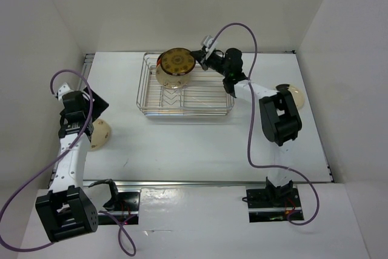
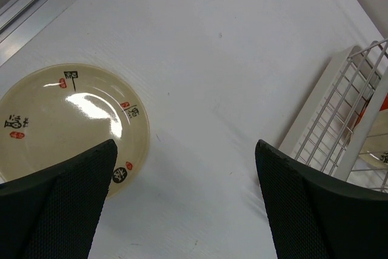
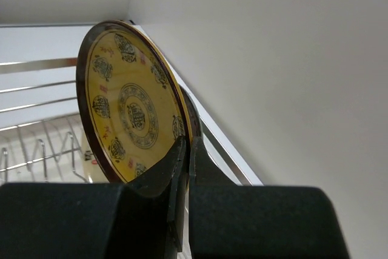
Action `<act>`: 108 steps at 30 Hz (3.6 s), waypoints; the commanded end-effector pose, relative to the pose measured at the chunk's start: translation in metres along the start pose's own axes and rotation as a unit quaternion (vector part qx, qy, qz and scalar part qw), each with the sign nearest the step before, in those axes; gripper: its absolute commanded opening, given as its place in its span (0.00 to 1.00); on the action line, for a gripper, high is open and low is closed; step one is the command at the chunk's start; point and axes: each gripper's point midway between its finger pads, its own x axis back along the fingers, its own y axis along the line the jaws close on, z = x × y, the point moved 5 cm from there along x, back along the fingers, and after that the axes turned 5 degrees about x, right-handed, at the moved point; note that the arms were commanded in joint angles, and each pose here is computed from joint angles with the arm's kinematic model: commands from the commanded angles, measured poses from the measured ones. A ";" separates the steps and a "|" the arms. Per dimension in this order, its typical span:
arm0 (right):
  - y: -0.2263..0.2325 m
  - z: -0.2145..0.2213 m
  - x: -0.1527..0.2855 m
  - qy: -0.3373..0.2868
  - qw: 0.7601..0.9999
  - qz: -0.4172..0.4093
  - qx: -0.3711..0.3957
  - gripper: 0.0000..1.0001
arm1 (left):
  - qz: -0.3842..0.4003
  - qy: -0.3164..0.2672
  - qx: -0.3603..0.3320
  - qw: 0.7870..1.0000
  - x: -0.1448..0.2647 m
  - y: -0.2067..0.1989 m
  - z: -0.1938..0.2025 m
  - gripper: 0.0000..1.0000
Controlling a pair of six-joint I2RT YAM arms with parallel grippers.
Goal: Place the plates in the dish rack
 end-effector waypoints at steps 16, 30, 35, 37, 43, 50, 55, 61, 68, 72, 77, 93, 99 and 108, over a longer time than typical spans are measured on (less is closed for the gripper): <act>0.038 0.004 -0.023 0.004 0.995 0.079 0.053 0.00 | -0.098 -0.055 0.079 0.990 0.012 0.030 -0.004 1.00; 0.069 0.014 -0.010 0.042 0.993 0.112 0.006 0.44 | -0.223 -0.030 0.131 0.966 0.007 0.068 0.022 1.00; 0.070 -0.001 -0.006 0.049 0.993 0.104 -0.029 0.81 | -0.230 -0.003 0.184 0.956 0.006 0.076 0.045 1.00; 0.068 -0.013 -0.002 0.042 0.993 0.106 -0.040 0.83 | -0.247 0.010 0.220 0.944 0.008 0.080 0.056 1.00; 0.056 -0.045 0.015 0.014 0.992 0.114 -0.056 0.84 | -0.279 0.013 0.257 0.925 0.007 0.090 0.067 1.00; 0.045 -0.039 0.024 0.024 0.991 0.111 -0.073 0.85 | -0.270 0.004 0.307 0.913 0.005 0.102 0.091 0.90; 0.033 -0.038 0.030 0.026 0.989 0.116 -0.082 0.85 | -0.273 0.011 0.313 0.910 -0.004 0.102 0.094 0.90; 0.031 -0.033 0.033 0.036 0.989 0.118 -0.085 0.85 | -0.292 0.008 0.320 0.901 -0.017 0.107 0.100 0.89; 0.031 -0.034 0.035 0.040 0.989 0.117 -0.081 0.85 | -0.291 0.010 0.331 0.897 -0.026 0.113 0.111 0.77; 0.035 -0.031 0.037 0.039 0.990 0.111 -0.081 0.85 | -0.288 0.013 0.333 0.898 -0.030 0.109 0.108 0.46; 0.038 -0.030 0.038 0.029 0.990 0.108 -0.084 0.85 | -0.289 0.028 0.321 0.902 -0.039 0.105 0.107 0.40; -0.010 -0.057 0.061 0.030 0.954 0.212 -0.210 0.90 | -0.151 -0.028 0.168 0.974 -0.039 0.051 0.032 0.00; -0.033 -0.075 0.084 0.066 0.931 0.287 -0.217 0.94 | -0.023 -0.180 0.002 0.983 -0.001 -0.002 -0.069 0.00; -0.069 -0.057 0.153 0.108 0.875 0.382 -0.277 0.98 | 0.286 -0.191 -0.378 0.859 0.039 -0.130 -0.146 0.00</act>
